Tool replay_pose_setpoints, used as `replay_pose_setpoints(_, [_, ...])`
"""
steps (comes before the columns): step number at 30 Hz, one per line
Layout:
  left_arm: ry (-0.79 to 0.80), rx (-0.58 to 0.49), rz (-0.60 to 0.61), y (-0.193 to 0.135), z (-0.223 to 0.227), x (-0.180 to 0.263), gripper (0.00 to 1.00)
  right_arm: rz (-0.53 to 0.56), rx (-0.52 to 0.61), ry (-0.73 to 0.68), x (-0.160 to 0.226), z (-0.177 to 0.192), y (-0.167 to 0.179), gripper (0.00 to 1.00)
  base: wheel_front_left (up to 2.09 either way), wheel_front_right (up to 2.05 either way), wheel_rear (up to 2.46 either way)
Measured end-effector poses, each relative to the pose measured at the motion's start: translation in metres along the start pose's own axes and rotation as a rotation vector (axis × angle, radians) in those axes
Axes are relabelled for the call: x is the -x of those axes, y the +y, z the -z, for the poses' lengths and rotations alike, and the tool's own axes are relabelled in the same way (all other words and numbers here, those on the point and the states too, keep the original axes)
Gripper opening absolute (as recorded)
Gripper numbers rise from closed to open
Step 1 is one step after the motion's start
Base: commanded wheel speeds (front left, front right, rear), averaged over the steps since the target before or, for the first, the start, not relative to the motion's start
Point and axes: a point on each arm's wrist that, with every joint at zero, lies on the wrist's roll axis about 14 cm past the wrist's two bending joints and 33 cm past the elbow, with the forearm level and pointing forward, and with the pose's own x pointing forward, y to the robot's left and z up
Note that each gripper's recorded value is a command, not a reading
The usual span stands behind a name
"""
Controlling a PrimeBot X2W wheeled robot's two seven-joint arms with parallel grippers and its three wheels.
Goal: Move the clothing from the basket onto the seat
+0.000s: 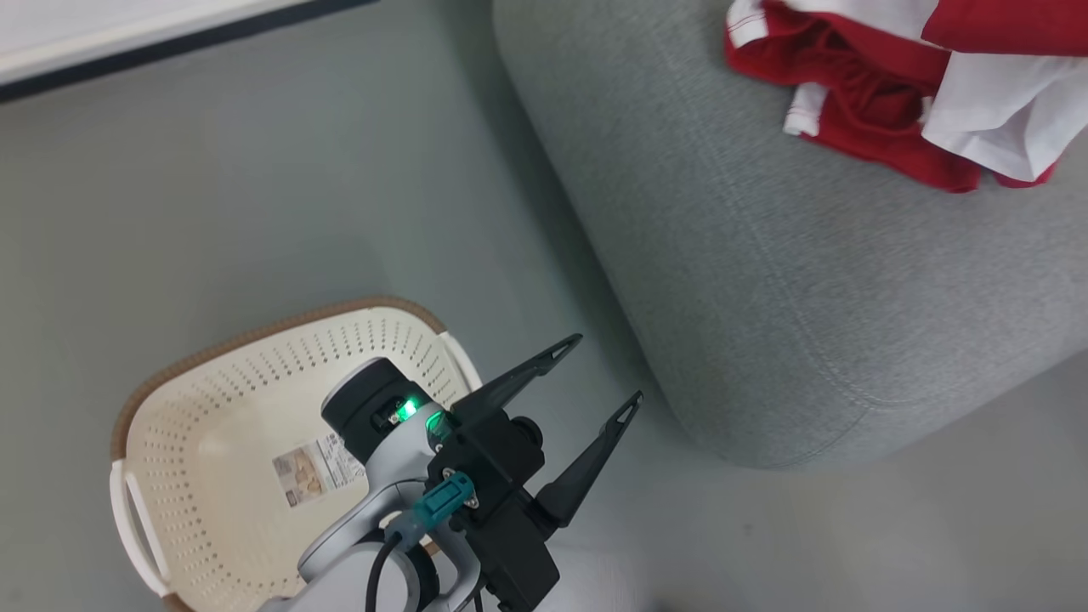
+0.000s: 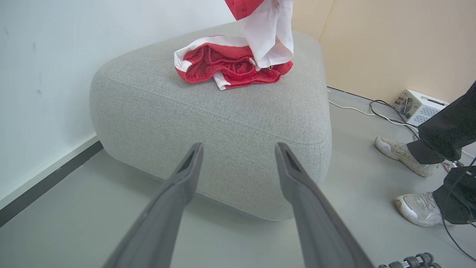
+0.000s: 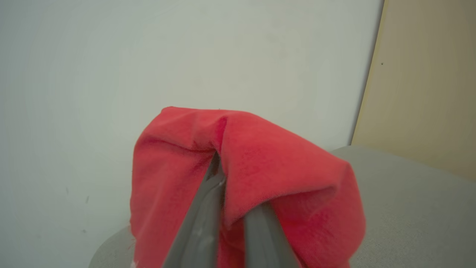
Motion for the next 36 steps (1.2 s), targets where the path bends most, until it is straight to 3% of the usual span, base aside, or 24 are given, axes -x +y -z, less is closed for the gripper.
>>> replay_pose_setpoints(15, [0.044, 0.046, -0.062, 0.039, 0.031, 0.007, 1.0, 0.007, -0.006, 0.302, 0.004, 0.128, 0.024, 0.0, 0.0, 0.0, 0.0])
replay_pose_setpoints(19, [0.044, 0.042, -0.068, 0.043, 0.032, 0.007, 1.0, 0.006, -0.011, 0.341, 0.009, 0.142, 0.026, 0.01, 0.0, 0.0, 0.0])
replay_pose_setpoints(21, [0.044, 0.037, -0.068, 0.044, 0.032, 0.007, 1.0, 0.01, -0.013, 0.352, 0.011, 0.145, 0.026, 0.75, 0.0, 0.0, 0.0])
replay_pose_setpoints(22, [0.046, 0.035, -0.067, 0.044, 0.033, 0.008, 1.0, 0.012, -0.015, 0.357, 0.012, 0.146, 0.026, 1.0, 0.0, 0.0, 0.0])
replay_pose_setpoints(36, [0.003, 0.011, -0.085, 0.036, 0.013, 0.01, 1.0, -0.011, -0.035, 0.371, 0.028, 0.137, 0.029, 1.0, 0.0, 0.0, 0.0])
